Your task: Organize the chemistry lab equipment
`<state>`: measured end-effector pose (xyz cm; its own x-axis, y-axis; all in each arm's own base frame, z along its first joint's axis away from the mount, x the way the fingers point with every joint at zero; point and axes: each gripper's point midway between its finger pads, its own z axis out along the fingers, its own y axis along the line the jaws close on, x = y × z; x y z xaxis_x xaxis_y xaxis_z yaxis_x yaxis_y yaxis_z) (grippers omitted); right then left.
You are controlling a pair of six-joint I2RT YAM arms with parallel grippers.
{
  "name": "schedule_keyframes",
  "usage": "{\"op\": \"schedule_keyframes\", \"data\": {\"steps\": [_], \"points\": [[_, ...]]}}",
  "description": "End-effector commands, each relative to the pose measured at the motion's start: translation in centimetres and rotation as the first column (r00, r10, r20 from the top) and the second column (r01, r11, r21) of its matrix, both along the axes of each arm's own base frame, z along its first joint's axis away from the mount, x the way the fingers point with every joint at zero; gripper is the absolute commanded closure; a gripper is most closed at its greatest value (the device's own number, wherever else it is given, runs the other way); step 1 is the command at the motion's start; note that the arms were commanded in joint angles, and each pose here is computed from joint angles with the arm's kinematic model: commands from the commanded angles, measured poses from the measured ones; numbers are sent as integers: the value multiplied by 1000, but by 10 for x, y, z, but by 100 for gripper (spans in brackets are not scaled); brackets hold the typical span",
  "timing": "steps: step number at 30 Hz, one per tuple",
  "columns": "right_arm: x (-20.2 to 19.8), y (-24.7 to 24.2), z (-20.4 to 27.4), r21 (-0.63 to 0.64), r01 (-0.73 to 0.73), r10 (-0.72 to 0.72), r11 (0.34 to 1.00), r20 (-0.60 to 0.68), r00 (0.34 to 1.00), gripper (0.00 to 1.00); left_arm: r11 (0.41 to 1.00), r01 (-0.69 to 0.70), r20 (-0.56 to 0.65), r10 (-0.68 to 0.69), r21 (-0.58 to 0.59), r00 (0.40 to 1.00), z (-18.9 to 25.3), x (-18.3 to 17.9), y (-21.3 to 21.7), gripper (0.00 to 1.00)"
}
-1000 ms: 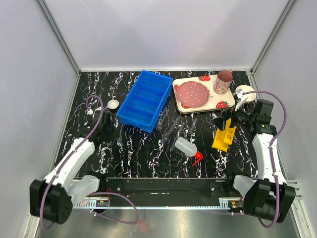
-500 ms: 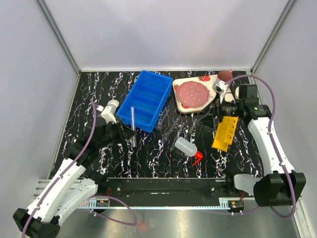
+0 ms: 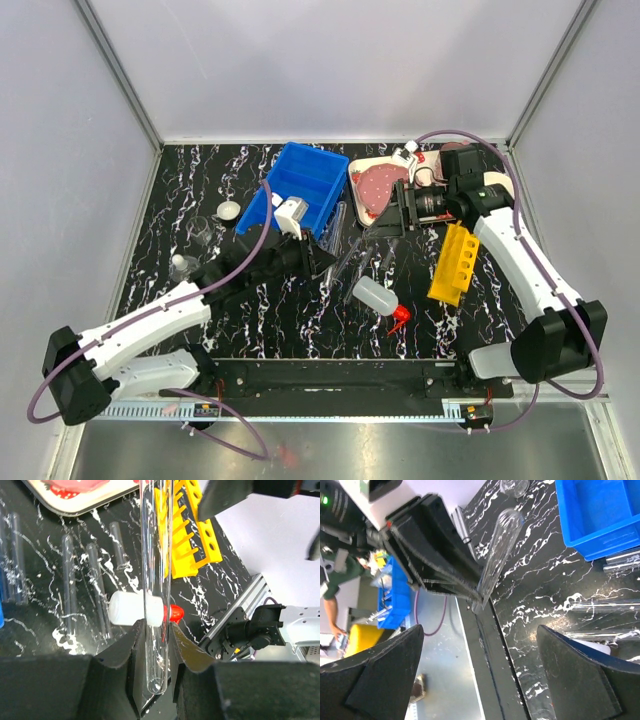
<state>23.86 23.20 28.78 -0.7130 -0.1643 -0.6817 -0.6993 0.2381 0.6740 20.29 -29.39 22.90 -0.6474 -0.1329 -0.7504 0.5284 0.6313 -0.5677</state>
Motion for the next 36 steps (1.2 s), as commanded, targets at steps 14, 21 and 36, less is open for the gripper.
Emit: {"op": "schedule_keyframes", "data": {"steps": [14,21,36], "points": [[31,28,-7,16,56,-53,998,-145,988,5,994,42,147,-26,-105,989,49,13,-53,94],[37,28,-15,-32,77,-80,997,-121,989,18,994,58,138,-44,-94,989,46,12,-63,94],[37,25,-7,-42,87,-90,995,-59,994,72,996,65,116,-59,-54,992,38,11,-67,91]]}}
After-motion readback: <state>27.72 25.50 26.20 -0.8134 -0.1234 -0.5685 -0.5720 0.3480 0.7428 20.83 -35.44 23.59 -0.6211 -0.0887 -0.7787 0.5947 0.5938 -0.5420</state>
